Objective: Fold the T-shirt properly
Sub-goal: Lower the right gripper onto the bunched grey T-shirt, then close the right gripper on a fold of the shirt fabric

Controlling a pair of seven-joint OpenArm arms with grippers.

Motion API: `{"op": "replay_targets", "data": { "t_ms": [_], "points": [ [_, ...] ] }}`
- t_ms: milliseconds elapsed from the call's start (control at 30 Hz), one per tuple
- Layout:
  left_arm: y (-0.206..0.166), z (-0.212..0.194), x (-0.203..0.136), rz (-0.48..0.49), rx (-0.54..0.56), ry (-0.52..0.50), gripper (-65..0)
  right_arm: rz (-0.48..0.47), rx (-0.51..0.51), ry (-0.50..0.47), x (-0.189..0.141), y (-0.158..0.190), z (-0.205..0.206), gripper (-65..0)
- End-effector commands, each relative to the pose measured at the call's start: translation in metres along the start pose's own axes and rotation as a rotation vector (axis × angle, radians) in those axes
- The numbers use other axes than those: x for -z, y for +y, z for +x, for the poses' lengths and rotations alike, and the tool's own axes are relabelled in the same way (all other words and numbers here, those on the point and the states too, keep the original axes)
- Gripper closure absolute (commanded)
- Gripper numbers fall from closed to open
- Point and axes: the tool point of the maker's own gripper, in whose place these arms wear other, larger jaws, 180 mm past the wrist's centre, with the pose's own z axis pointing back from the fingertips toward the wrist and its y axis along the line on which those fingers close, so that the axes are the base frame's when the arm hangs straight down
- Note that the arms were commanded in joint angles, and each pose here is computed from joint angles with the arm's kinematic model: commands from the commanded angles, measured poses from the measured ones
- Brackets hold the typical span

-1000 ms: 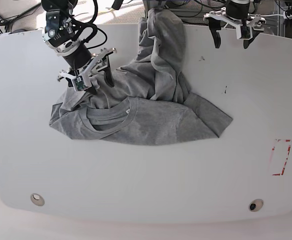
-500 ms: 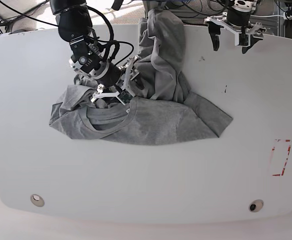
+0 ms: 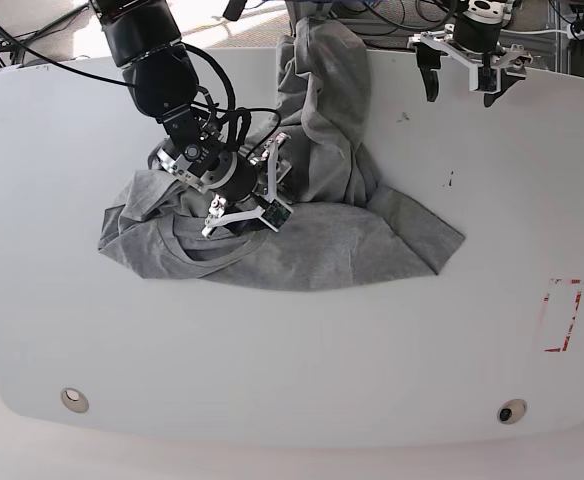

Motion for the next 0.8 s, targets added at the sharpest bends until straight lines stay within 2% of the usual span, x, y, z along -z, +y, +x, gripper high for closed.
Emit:
{"op": "replay_targets", "data": {
  "t_ms": [0, 333, 533, 667, 767],
  "points": [
    [0.002, 0.008, -0.003, 0.004, 0.002, -0.031, -51.2, -0.032, -0.015, -0.059, -0.002, -0.016, 0.021, -33.6],
    [0.002, 0.028, 0.010, 0.006, 0.001, -0.092, -51.2, -0.058, -0.033, -0.090, -0.004, -0.028, 0.037, -33.6],
    [0.002, 0.031, 0.011, 0.005, 0.000, -0.099, -51.2, -0.066, -0.045, -0.141, -0.012, -0.029, 0.055, -33.6],
    [0.002, 0.031, 0.011, 0.005, 0.000, -0.099, -51.2, -0.059, -0.020, -0.157, -0.012, -0.023, 0.060, -33.6],
    [0.002, 0.032, 0.011, 0.005, 0.000, -0.101, -51.2, -0.091, 0.009, -0.178, -0.016, -0.034, 0.065, -33.6]
  ]
}}
